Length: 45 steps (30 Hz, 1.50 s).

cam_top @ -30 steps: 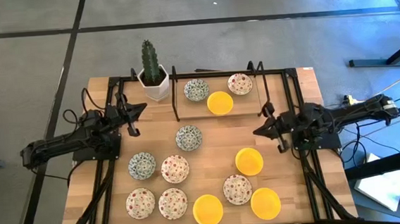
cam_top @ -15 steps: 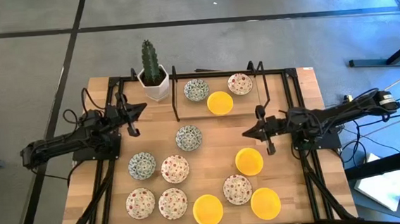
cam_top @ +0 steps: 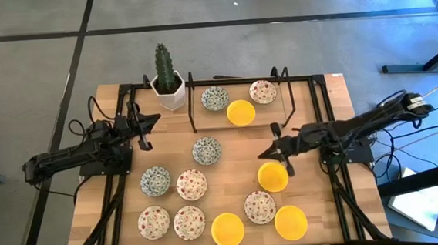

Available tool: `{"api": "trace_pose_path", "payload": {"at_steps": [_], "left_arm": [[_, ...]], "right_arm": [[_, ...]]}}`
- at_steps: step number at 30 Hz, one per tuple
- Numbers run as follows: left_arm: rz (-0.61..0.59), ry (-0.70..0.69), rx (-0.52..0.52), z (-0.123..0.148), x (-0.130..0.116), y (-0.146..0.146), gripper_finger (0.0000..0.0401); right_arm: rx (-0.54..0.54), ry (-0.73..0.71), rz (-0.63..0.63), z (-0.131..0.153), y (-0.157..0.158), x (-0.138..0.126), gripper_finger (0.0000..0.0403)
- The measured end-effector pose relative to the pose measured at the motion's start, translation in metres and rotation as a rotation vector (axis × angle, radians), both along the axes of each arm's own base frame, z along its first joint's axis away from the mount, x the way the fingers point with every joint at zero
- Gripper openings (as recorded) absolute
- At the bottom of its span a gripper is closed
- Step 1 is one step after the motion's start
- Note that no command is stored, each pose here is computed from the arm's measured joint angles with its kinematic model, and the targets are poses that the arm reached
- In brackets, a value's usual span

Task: Pick & Place Mini bowls
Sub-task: Stack the green printed bowl on top of the green printed bowl on the shelf

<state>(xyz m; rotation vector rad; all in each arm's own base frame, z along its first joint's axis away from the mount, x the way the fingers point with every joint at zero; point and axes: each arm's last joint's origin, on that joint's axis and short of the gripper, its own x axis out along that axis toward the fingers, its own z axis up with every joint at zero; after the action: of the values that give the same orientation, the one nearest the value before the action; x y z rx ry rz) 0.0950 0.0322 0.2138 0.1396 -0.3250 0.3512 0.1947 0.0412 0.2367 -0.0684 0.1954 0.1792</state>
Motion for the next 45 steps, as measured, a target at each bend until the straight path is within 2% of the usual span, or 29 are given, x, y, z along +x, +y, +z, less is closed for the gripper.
{"api": "trace_pose_path", "payload": {"at_steps": [8,14,17,21,25,28,32,38,45], "left_arm": [[0.025,0.021,0.014,-0.001,0.0,0.001,0.0006],[0.055,0.029,0.012,-0.002,0.0,0.001,0.0005],[0.061,0.112,0.001,-0.01,0.002,0.002,0.0002],[0.086,0.169,-0.044,-0.016,0.003,0.003,0.0003],[0.082,0.159,-0.08,-0.017,0.003,0.004,0.0008],[0.075,0.132,-0.101,-0.015,0.003,0.004,0.0007],[0.066,0.092,-0.105,-0.011,0.002,0.003,0.0003],[0.035,0.1,-0.099,-0.012,0.003,0.002,0.0005],[0.034,0.092,-0.096,-0.011,0.003,0.002,0.0002]], "right_arm": [[-0.029,0.028,-0.003,0.0,0.005,0.009,0.0013],[0.016,0.013,0.039,0.009,0.015,0.012,0.0013],[0.0,0.125,0.083,0.017,0.031,0.018,0.0013],[-0.035,0.357,0.029,0.035,0.052,0.033,0.0013],[-0.037,0.542,-0.026,0.051,0.064,0.058,0.0014],[-0.061,0.634,-0.013,0.053,0.073,0.074,0.0021],[-0.119,0.766,-0.007,0.039,0.084,0.088,0.0054],[-0.148,0.882,-0.029,0.011,0.088,0.096,0.0133],[-0.125,0.874,0.035,-0.001,0.098,0.107,0.0219]]}}
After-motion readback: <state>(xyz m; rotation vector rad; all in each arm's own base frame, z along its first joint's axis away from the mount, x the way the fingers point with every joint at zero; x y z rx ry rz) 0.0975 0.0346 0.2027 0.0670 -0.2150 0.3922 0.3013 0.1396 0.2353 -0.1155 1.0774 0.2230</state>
